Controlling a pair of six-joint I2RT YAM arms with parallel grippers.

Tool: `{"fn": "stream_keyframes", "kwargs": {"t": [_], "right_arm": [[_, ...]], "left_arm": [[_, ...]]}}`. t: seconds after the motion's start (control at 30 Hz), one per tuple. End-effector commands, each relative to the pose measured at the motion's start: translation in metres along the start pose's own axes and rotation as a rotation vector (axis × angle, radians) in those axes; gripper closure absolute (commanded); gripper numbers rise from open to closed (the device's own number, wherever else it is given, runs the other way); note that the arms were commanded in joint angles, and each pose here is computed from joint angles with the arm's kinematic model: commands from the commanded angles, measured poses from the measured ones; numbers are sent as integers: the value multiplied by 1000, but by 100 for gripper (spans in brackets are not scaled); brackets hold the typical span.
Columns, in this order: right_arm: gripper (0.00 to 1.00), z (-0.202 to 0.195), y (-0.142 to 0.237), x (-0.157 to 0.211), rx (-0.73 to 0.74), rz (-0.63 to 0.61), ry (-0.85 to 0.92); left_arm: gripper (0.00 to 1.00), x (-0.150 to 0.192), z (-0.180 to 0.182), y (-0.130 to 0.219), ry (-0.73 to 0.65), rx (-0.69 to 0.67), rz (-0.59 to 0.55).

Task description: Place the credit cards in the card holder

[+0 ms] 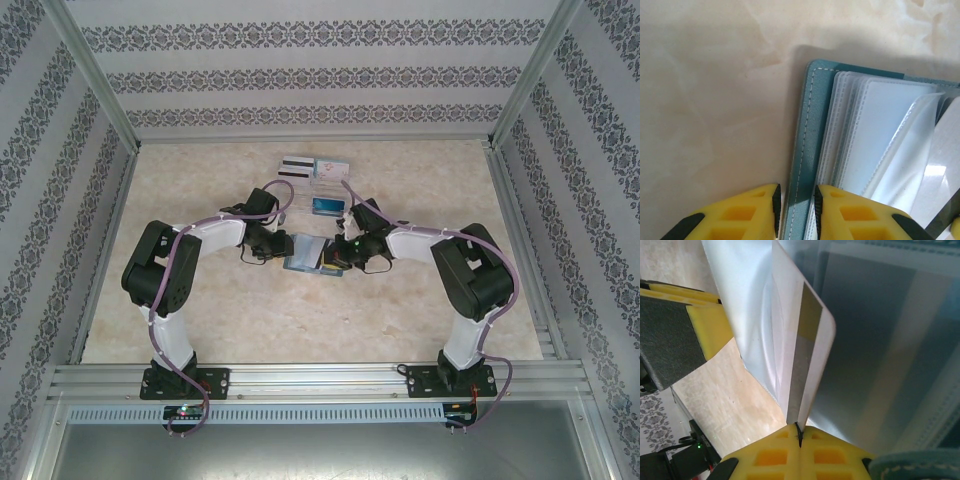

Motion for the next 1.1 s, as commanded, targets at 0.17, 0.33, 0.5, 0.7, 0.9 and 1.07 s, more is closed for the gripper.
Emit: {"fn": "stream_keyframes", "kwargs": {"t": [0.17,0.33,0.5,0.7,0.9,1.07], "right_arm": [[100,-10,-5,4,-51,61,-25],[100,-15,-3,9,-43,72,-48],[100,-12,-5,11,-66,106,-58],[100,-15,-7,10,-87,124,-78],[100,-20,-9,4,-113,139,-94],[100,-17,-9,0,-135,154,-108]], "left_arm": [[73,10,-9,-12,-22,25,37],[73,11,-9,-14,-22,26,42],[73,10,-10,-14,-22,28,40],[73,11,-10,-13,-24,25,40],[73,12,-10,-14,-21,27,41],[73,11,-11,-13,-25,27,38]]}}
Point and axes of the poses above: each hand's point on the last joint's axis, 136 mm out from that joint toward the fingers, its own y axis back along the fingers, its own z axis along the line the jaws close on, x = y × z, the point moved 5 cm from there along y, back along the fingers, and after that the axes turned 4 degrees about y, right-handed, at the moved point
